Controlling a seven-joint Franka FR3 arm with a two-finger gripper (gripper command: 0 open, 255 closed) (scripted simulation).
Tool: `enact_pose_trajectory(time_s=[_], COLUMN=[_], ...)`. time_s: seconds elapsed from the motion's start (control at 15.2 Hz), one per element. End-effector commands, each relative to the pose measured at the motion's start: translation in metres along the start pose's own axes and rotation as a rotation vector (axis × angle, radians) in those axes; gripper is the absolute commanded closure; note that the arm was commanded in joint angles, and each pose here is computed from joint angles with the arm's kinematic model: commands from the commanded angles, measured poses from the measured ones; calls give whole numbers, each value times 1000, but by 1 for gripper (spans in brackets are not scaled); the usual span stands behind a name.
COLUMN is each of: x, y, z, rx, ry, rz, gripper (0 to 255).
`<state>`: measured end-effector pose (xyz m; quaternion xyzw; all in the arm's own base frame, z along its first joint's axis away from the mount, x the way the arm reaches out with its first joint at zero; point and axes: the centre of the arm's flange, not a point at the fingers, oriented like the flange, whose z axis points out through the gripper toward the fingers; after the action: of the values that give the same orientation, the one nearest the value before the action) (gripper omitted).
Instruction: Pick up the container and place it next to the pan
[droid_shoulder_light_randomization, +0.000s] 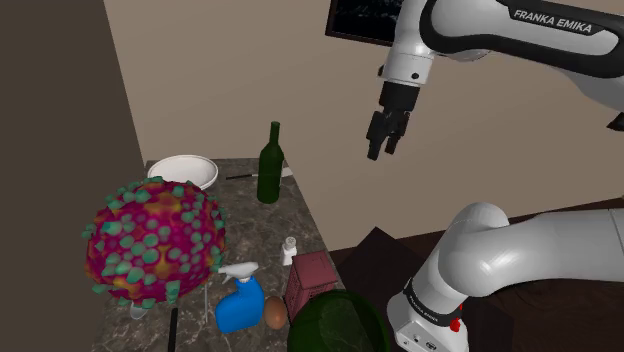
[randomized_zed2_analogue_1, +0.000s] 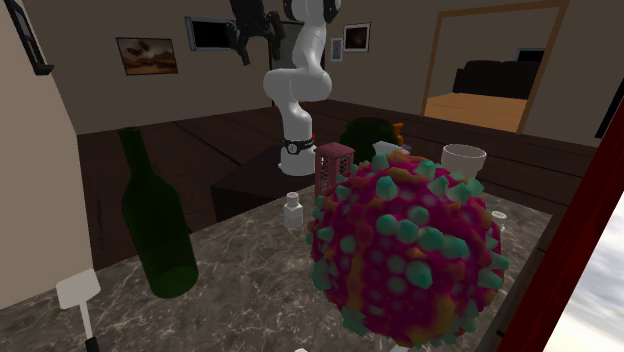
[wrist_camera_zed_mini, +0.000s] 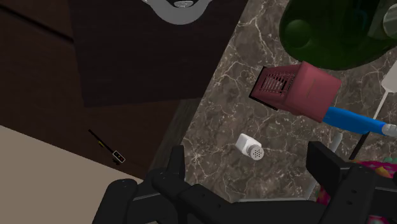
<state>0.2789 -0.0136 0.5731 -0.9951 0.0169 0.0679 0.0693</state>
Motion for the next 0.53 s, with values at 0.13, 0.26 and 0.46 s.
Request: enact_pose_trajectory(time_s=[0.13, 0.26, 0.46], x=[8, 17, 31], y=[-10, -19, -33], z=[23, 46, 81], rx=[-6, -12, -20], ry=[5, 10, 18], rz=[16, 32, 57], gripper=[0, 0, 0])
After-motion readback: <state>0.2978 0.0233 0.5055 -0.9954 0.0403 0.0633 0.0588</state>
